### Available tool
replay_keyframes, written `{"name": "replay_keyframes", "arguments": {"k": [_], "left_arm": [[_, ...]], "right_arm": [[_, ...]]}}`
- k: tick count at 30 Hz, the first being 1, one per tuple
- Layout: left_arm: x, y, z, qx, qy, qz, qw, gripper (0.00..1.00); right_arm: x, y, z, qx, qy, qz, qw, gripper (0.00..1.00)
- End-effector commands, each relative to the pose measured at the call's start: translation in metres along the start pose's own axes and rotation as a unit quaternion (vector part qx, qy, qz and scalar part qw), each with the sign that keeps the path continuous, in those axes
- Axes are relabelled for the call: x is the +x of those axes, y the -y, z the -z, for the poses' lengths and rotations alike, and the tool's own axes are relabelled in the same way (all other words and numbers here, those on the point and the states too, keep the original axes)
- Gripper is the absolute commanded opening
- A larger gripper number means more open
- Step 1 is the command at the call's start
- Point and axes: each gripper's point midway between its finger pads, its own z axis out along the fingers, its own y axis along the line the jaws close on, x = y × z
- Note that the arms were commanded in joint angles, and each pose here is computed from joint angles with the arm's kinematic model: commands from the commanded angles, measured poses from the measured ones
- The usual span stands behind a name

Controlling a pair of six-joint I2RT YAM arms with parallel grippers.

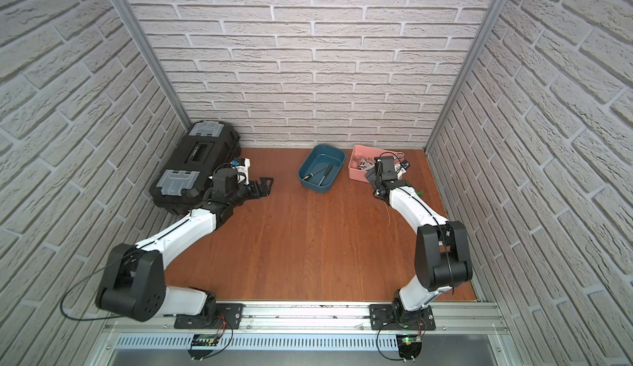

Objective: Take out the wrench from the storage box
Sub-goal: Pick up the storage box at the center of the board.

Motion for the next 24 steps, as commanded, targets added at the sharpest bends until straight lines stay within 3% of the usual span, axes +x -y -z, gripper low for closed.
{"name": "replay_keyframes", "arguments": {"k": [1,8,18,24], "left_arm": [[-0.01,0.015,-0.009,0.025,0.002,0.01,1.0,0.98],[-0.009,0.015,-0.028,0.023,-0.015,0.01,1.0,0.98],[-0.006,0.013,-0.038,0.021,-0.031,0.002,0.999,0.98],[-0.001,0.012,-0.04,0.02,-0.043,0.001,0.999,0.98]], "right_arm": [[-0.008,-0.003,-0.011,0.028,0.003,-0.059,0.998,0.84],[-0.006,-0.003,-0.049,0.071,-0.019,-0.105,0.992,0.77],[0.001,-0.012,-0.087,0.096,-0.045,-0.12,0.987,0.63],[0.004,-0.011,-0.089,0.122,-0.064,-0.11,0.984,0.39]]}}
